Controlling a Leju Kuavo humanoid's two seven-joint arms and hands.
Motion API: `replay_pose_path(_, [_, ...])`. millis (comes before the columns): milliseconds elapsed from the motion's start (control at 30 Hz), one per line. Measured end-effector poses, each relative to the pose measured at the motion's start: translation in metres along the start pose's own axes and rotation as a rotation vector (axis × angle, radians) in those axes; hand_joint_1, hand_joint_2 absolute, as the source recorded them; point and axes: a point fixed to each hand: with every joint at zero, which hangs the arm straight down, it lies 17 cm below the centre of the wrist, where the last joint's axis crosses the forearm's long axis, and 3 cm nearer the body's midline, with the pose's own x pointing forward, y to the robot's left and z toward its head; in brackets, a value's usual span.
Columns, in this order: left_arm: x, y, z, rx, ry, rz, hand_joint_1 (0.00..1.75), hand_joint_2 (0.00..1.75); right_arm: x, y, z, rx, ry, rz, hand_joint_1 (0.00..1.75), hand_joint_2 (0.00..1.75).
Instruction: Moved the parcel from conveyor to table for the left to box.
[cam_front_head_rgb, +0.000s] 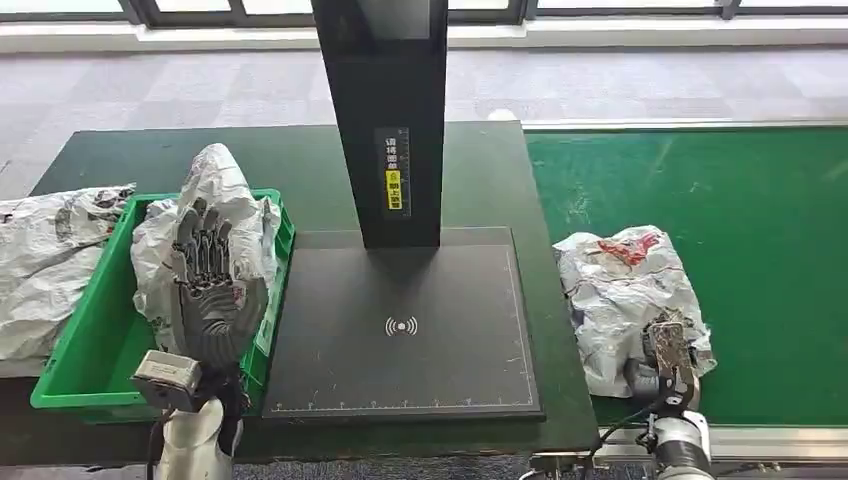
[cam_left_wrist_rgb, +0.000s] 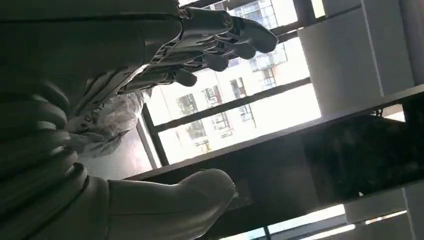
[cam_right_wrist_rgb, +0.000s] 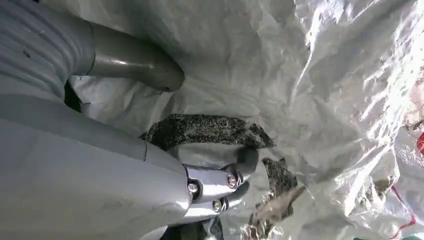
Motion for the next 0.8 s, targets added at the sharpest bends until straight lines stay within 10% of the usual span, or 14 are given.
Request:
replay_pose_path(500, [-0.008, -0.007, 0.004, -0.036, 0.02, -0.033, 0.0, 1.75, 0.028, 0.001, 0.005, -0.086, -0.073, -0.393, 1.75, 1.75])
replay_pose_path(800, [-0.01, -0.008, 0.006, -0.036, 0.029, -0.031, 0.0, 1.75, 0.103, -0.064, 0.031, -0.379, -0.335, -0.257, 1.75, 1.75])
